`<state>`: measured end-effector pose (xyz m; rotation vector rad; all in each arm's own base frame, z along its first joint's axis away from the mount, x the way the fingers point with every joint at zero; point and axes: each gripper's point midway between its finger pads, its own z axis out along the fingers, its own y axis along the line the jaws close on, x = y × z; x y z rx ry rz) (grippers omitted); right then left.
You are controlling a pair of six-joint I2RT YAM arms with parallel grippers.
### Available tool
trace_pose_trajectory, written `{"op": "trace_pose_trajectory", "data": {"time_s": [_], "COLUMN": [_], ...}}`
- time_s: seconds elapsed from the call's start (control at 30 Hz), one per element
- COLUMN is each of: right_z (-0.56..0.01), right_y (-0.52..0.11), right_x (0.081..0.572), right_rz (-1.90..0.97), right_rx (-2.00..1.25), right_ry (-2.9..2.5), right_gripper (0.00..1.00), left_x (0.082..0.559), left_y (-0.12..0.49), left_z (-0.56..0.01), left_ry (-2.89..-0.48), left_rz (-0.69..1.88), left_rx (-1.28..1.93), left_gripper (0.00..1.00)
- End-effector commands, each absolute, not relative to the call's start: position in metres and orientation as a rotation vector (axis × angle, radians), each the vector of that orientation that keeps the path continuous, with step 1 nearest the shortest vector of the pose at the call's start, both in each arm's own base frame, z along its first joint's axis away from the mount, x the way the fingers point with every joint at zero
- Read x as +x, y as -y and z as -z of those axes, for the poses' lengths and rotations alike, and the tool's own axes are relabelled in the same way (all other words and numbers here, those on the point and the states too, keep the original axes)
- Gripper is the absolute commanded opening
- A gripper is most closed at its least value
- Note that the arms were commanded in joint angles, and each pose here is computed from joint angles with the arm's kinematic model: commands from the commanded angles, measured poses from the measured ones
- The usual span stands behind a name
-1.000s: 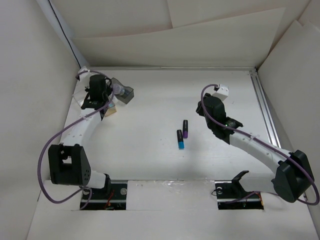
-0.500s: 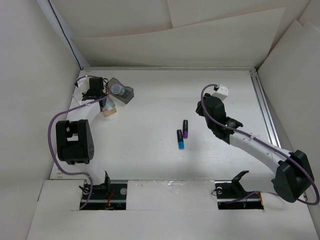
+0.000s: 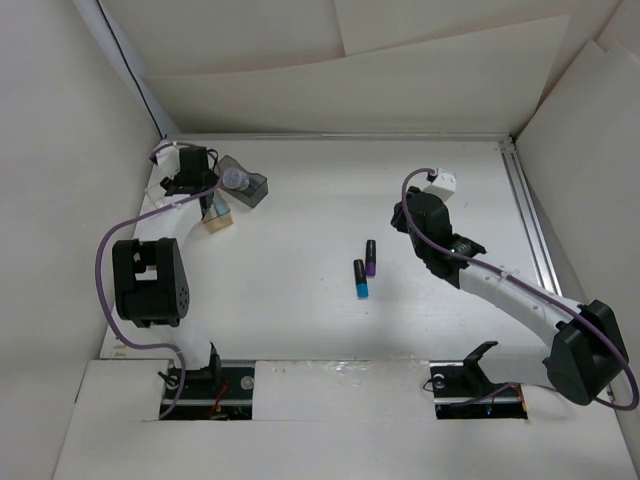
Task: Sort the stationery into containers
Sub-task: Place the pen in the storage box, then pick up the pen from the center of the board.
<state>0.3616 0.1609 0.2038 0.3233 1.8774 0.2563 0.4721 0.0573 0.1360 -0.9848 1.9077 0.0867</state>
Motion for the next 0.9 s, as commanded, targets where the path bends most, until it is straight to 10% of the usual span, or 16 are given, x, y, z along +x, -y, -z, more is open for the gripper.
{"op": "trace_pose_trajectory", "data": {"time_s": [0.0, 0.3, 0.57, 0.87], "right_z": [-0.233, -0.237, -0.235, -0.233], "right_y": [-0.169, -0.161, -0.146, -0.142], "right_x": [0.367, 0.365, 0.364, 0.366], "right_rz": [-0.322, -0.299, -0.242, -0.246], "right_rx": [0.335, 0.36, 0.417, 0.434], "right_ry": [-1.804, -1.782, -1.775, -1.782], "right_gripper": [0.32, 0.28, 0.0, 0.33], "left_x": [0.481, 0.42, 0.305, 0.249], "left_y": [-0.035, 0.178, 0.297, 0.361], "left_z": [-0.21, -0.186, -0.108, -0.067], "left_ry": [-1.777, -1.989, -2.227, -2.311], "left_rz": [0.024, 0.374, 0.471, 0.36], "left_rx": [-0.888, -0.441, -0.133, 0.041], "left_gripper": [0.52, 0.12, 0.18, 0.48]}}
